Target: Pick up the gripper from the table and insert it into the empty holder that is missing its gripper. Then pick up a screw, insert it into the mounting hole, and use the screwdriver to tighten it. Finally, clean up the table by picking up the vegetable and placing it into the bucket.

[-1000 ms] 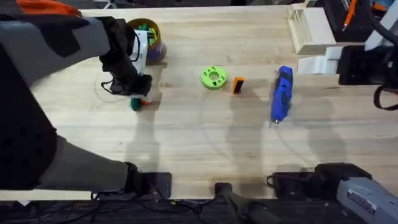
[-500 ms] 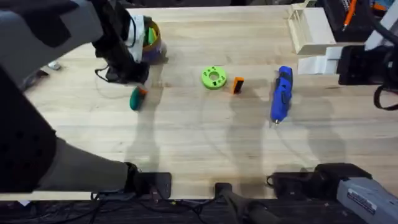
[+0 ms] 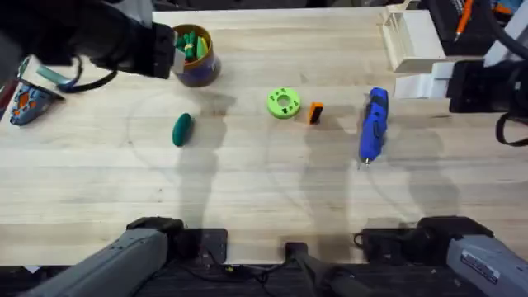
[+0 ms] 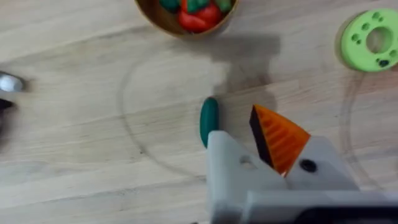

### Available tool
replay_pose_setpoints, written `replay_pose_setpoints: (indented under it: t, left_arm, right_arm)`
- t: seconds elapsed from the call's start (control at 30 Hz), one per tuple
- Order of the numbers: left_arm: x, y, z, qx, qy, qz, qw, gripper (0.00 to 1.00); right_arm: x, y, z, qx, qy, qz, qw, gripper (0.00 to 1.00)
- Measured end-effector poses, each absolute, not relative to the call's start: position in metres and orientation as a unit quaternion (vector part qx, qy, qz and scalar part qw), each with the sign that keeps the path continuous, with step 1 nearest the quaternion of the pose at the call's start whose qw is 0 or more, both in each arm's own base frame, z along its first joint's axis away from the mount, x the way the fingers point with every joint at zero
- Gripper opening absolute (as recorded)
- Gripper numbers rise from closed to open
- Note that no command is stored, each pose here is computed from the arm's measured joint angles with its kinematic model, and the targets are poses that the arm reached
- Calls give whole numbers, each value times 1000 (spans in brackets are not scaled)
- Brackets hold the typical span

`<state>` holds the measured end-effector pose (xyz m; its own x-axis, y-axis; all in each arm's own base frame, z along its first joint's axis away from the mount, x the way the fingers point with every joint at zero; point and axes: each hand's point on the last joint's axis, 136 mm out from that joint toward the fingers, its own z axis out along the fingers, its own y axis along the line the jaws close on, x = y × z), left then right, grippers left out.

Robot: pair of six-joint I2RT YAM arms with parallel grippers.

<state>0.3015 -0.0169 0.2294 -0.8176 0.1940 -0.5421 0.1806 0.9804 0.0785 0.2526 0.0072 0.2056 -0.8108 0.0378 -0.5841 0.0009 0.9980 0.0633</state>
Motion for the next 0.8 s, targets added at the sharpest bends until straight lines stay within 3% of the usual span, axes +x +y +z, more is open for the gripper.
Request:
replay_pose_setpoints:
  t: [0.03, 0.23, 0.3, 0.63, 0.8]
  left_arm:
    - [299, -17, 235, 100, 950, 13, 295, 47]
    - [286, -16, 249, 97, 944, 14, 314, 937]
    - [281, -16, 253, 95, 943, 13, 319, 982]
    - [237, -10, 303, 67, 903, 19, 423, 985]
    - [203, -7, 303, 54, 883, 17, 466, 985]
  right_arm:
    - [253, 7, 206, 10, 951, 30, 307, 993]
    - [253, 7, 206, 10, 951, 30, 307, 993]
    - [253, 7, 206, 10, 951, 30, 307, 992]
    - [253, 7, 206, 10, 951, 30, 307, 992]
    - [253, 7, 206, 10, 951, 30, 307, 994]
